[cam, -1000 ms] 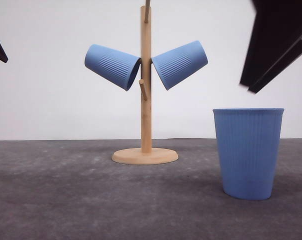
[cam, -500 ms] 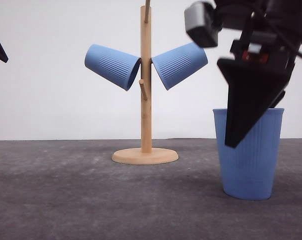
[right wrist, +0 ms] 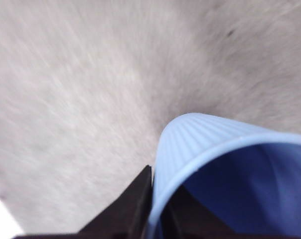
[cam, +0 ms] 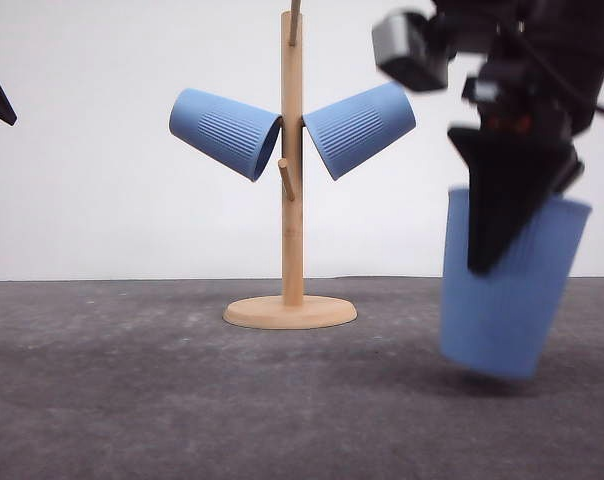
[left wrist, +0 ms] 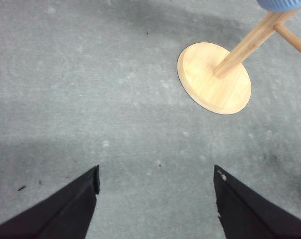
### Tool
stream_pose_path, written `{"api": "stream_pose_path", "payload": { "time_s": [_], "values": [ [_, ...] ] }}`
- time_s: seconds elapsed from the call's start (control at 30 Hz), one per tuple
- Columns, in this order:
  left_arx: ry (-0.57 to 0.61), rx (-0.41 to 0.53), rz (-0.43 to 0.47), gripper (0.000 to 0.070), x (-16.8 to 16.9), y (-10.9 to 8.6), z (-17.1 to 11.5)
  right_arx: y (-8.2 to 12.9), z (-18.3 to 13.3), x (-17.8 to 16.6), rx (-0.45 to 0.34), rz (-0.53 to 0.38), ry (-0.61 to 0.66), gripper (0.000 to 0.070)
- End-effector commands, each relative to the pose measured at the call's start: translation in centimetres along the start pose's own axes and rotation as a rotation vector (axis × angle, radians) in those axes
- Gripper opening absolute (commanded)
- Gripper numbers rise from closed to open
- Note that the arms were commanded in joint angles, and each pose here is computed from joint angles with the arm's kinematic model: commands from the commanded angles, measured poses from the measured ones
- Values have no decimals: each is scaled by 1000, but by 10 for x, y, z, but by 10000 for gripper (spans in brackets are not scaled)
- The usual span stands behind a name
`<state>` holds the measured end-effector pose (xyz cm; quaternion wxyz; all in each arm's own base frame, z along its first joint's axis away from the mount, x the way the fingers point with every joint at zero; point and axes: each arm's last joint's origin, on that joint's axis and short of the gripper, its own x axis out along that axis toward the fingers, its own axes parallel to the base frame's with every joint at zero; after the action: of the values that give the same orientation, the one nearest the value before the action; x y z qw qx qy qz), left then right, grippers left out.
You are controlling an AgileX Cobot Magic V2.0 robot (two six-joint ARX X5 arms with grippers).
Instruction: Place three cups
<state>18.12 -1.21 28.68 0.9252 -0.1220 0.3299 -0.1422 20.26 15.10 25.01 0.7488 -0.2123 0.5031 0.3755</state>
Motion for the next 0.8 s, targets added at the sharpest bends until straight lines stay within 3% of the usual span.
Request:
{"api": "stream_pose_path", "payload": {
  "time_s": [0.0,0.13,0.3,0.47,0.53,0.63,0.77],
  "values": [
    [-2,0,-13,432,0,-1,2,3,8,-15,62,1,-68,4],
    [21,-45,-104,434,0,-3,1,6,12,-42,159,43,-172,4],
    [65,-184,-313,435,-2,-10,2,11,18,-63,264,184,-307,4],
    [110,-317,-530,441,-4,-16,7,13,32,-73,281,338,-460,3],
    [124,-350,-613,481,-6,-19,11,13,38,-77,284,375,-521,3],
    [144,-376,-708,596,-8,-22,15,14,46,-83,280,428,-605,4],
    [161,-374,-779,613,-10,-26,18,15,55,-91,262,538,-695,4]
  ]
}}
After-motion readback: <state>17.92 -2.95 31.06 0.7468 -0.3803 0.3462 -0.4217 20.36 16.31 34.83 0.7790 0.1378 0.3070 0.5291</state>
